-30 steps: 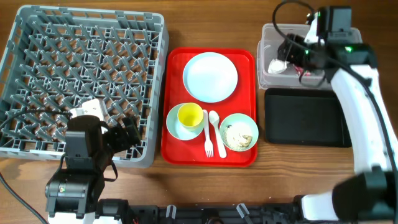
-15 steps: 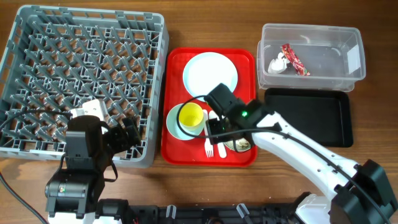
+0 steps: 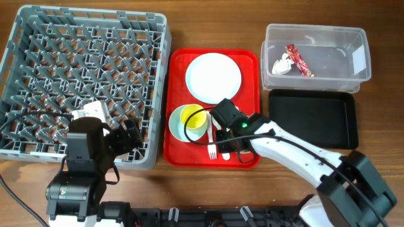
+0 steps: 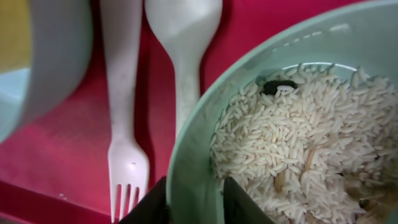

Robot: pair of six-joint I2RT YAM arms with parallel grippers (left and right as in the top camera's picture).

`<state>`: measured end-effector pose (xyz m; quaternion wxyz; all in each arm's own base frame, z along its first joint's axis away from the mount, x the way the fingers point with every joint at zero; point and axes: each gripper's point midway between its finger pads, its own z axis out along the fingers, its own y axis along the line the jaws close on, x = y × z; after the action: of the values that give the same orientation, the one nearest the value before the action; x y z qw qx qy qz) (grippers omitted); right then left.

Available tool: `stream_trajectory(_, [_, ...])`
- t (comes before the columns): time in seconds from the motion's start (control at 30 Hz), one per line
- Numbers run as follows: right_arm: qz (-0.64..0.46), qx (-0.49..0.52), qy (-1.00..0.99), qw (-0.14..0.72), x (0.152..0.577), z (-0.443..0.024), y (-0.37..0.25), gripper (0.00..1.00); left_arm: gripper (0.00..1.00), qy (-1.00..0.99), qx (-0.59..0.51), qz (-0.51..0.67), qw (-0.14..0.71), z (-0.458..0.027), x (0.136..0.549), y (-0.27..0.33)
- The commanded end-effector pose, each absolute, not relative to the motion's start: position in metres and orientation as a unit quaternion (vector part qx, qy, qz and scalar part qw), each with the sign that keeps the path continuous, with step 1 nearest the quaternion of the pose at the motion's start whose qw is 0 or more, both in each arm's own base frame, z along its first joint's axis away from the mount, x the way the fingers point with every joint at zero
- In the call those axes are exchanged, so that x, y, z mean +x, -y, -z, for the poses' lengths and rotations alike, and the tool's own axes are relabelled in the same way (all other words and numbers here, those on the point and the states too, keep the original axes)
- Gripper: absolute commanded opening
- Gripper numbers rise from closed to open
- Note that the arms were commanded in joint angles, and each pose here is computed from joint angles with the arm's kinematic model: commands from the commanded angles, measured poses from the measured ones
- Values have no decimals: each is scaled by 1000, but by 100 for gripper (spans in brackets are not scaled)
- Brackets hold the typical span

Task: Sort waste into correct bins and load items into the dishwasher rack
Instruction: 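Grasp the light-blue bowl with the right gripper and lift it, then tip the bowl over the black tray to dump the rice scraps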

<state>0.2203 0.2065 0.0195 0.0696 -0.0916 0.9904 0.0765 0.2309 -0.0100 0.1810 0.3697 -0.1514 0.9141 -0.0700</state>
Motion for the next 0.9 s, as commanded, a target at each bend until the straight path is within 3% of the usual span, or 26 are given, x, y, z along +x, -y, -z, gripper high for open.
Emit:
stream_trajectory(0.0, [-67,-88,-992,68,220,-13,-204,19,100,-910,-155,72,377,-187,232,10])
stream_trajectory(0.1, [-81,-89,-991,57,216,-15,-209,4,100,-910,-155,72,377,-187,232,10])
stream_trajectory(0.3, [-111,-71,-985,114,244,-74,-213,4,100,-910,-155,72,377,-188,232,10])
stream_trajectory(0.5, [-172,23,-966,189,280,-145,-155,4,100,-910,-155,72,378,-188,232,10])
stream_trajectory(0.7, [-293,109,-934,171,311,-151,-83,4,100,-910,-155,72,377,-188,232,10])
stream_trajectory(0.87, [-429,111,-884,149,323,-145,-61,4,100,-910,-155,72,377,-188,232,10])
